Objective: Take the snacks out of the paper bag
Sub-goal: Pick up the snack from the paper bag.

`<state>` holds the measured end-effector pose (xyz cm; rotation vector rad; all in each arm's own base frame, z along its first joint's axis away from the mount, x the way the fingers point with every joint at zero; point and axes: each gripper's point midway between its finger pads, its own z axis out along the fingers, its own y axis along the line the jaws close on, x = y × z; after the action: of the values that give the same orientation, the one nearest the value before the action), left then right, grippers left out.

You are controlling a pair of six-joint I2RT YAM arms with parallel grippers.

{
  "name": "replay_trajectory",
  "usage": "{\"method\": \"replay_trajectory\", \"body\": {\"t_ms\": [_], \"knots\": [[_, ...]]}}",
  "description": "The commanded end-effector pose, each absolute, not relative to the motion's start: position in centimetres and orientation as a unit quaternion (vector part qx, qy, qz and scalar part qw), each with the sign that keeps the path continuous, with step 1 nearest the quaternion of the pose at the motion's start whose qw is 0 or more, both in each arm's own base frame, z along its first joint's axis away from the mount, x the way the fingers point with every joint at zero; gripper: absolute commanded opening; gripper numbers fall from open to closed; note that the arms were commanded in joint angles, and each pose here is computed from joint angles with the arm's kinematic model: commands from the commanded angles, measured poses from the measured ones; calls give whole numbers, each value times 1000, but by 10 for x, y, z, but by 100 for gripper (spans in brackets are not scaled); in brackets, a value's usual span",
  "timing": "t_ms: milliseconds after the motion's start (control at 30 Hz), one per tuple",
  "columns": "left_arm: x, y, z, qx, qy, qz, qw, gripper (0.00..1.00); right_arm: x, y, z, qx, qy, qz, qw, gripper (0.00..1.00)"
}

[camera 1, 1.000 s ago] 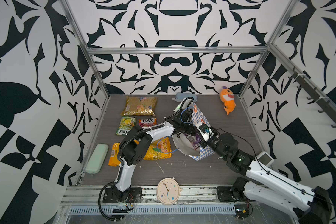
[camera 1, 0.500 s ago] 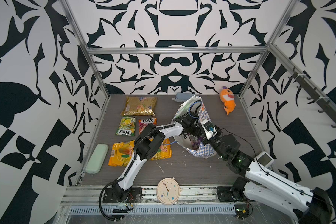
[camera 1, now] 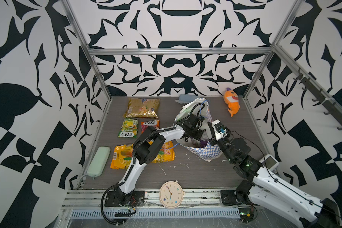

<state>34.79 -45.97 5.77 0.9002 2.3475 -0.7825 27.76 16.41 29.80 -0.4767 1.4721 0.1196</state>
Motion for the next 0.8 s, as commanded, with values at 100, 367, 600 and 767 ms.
{"method": "replay_trajectory", "body": {"t_ms": [100, 367, 600, 767], "knots": [[352, -453, 137, 331, 837, -305, 311, 0, 279, 146, 304, -178, 665, 36, 725, 0], [348, -447, 205, 327, 808, -326, 365, 0, 286, 129, 305, -145, 675, -7, 724, 0], [344, -434, 249, 321, 789, -329, 407, 0, 290, 119, 305, -121, 679, -30, 724, 0], [341, -425, 271, 316, 781, -328, 426, 0, 292, 114, 304, -112, 680, -38, 723, 0]]}}
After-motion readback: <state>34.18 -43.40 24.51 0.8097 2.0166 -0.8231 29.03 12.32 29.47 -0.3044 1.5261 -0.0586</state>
